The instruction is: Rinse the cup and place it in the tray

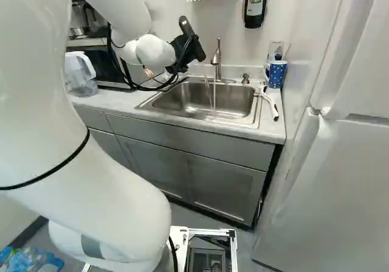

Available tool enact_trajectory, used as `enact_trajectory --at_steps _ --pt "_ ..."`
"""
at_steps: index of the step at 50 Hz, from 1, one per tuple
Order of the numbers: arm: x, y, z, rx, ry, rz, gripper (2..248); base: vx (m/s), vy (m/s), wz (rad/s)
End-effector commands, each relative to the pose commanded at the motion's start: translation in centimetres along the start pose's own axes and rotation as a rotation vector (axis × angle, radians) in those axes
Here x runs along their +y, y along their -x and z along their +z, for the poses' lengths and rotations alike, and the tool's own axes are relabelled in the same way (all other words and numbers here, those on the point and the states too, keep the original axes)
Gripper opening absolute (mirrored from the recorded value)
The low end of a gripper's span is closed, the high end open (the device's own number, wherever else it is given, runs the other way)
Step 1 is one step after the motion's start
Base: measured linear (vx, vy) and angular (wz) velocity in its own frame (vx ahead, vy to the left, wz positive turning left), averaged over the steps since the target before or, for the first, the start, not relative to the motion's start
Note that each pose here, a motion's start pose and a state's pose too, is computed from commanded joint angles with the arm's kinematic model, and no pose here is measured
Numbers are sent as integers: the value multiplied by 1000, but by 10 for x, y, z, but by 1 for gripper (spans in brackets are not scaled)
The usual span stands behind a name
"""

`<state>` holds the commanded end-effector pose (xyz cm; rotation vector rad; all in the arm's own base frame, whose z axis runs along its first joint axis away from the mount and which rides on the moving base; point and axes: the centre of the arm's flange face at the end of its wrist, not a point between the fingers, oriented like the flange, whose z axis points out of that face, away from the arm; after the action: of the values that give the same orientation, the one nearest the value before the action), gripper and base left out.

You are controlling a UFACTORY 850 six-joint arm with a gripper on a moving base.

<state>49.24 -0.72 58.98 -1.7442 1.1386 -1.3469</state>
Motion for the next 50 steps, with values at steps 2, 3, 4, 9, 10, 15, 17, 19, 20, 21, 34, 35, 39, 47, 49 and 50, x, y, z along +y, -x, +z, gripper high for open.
enact_trajectory --at_steps 2,3,4,9,10,15,17,19,20,21,34,35,39,47,49,50 --pt "0 0 0 0 0 21 125 0 0 0" --pt "0 0 0 0 0 34 125 0 0 0" --pt "0 0 0 0 0 42 125 0 0 0" --pt "0 0 0 0 0 95 125 0 0 0" --pt "0 0 0 0 0 105 125 0 0 0" --pt "0 0 0 0 0 158 125 0 0 0" --pt "0 0 0 0 0 179 125 0 0 0" --pt "0 0 0 0 0 200 125 0 0 0" --pt "0 0 0 0 0 210 125 0 0 0" --pt "0 0 0 0 0 221 125 0 0 0" --pt "0 0 0 0 0 358 125 0 0 0" --pt "0 0 0 0 0 368 125 0 0 0" --pt "0 0 0 0 0 410 125 0 0 0" --pt "0 0 0 0 0 495 125 0 0 0" --pt "0 0 0 0 0 516 125 0 0 0" --pt "0 0 0 0 0 526 125 0 0 0"
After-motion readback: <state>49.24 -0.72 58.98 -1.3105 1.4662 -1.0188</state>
